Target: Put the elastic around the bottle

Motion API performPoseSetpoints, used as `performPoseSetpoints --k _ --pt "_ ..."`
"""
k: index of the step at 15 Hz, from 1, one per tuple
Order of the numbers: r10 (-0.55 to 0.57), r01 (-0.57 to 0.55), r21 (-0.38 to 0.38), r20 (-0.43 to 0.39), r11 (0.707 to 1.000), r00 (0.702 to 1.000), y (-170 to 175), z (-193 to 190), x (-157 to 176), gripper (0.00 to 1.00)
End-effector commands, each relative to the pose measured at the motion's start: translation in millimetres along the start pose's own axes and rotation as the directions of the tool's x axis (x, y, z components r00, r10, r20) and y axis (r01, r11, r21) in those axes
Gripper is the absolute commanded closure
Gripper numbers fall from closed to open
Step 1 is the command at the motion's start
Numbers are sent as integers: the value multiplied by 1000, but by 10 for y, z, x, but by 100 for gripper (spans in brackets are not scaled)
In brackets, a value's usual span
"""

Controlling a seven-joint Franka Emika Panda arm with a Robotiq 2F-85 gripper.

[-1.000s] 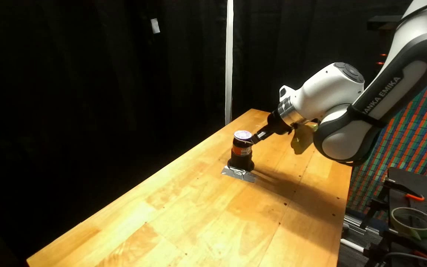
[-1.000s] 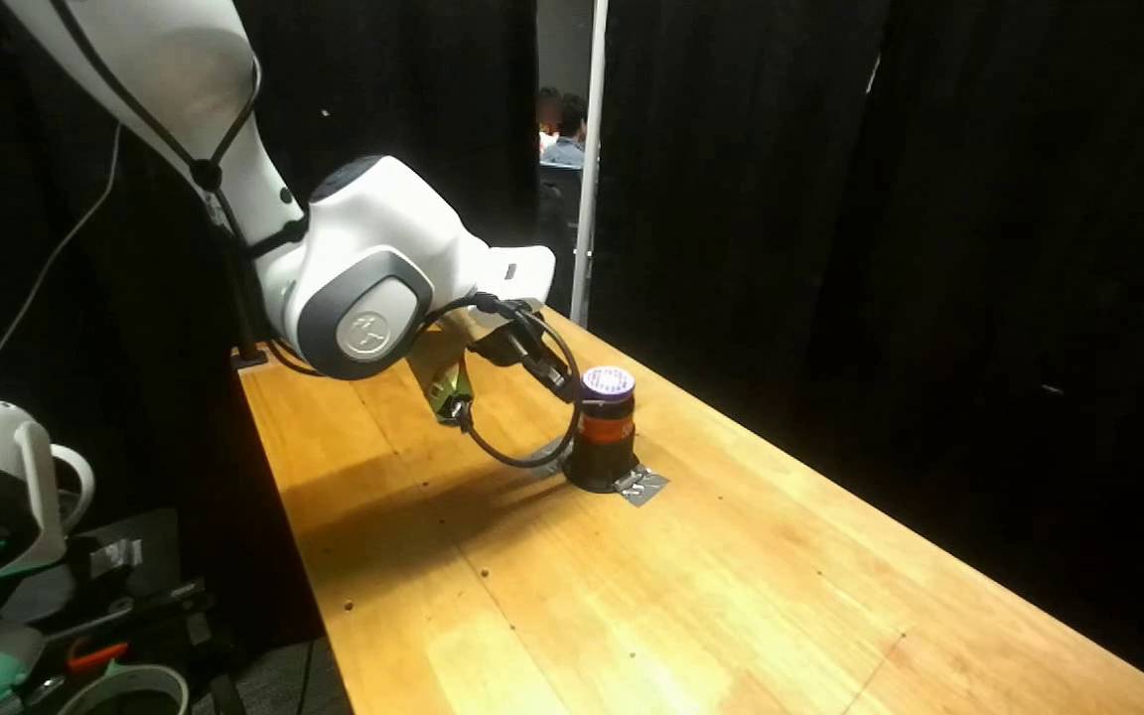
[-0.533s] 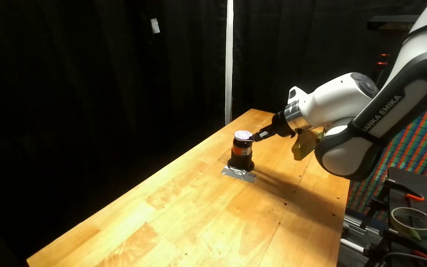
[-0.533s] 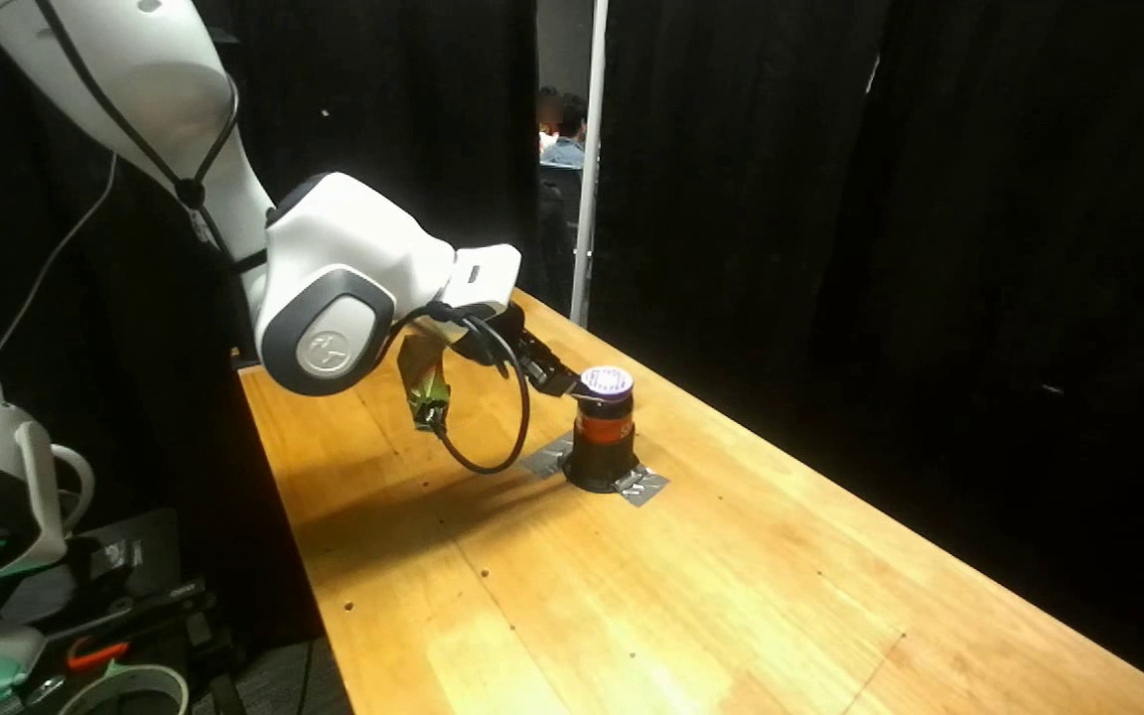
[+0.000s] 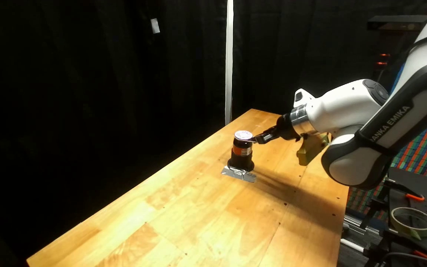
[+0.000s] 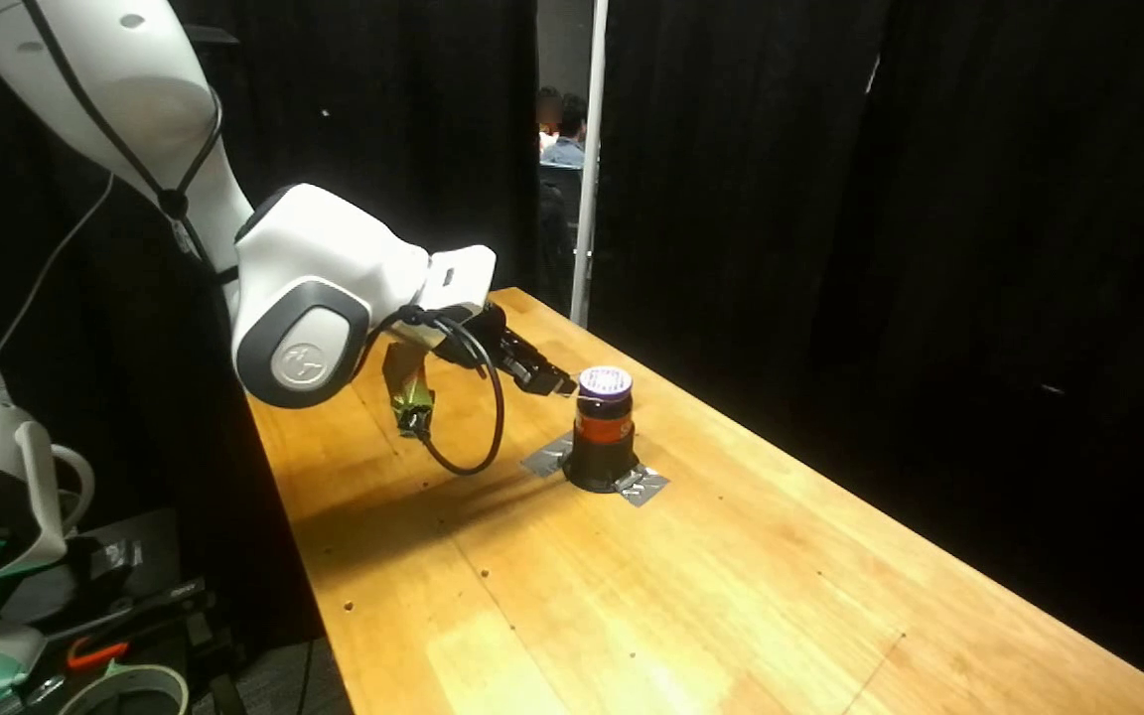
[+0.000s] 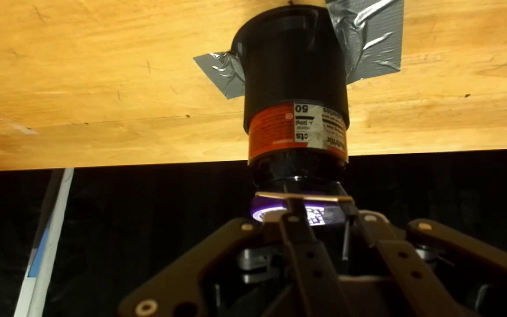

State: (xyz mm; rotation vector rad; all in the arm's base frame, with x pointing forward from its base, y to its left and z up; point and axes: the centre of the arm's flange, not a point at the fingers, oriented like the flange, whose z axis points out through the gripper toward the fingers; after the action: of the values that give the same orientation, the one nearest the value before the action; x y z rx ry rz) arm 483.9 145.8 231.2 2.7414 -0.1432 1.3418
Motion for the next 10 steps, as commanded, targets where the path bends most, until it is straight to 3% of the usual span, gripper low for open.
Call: performPoseSetpoints --k 1,10 --pt "-34 34 -9 -70 999 997 56 -127 -121 78" --pt "-86 95 35 -197 995 977 170 -160 -473 78"
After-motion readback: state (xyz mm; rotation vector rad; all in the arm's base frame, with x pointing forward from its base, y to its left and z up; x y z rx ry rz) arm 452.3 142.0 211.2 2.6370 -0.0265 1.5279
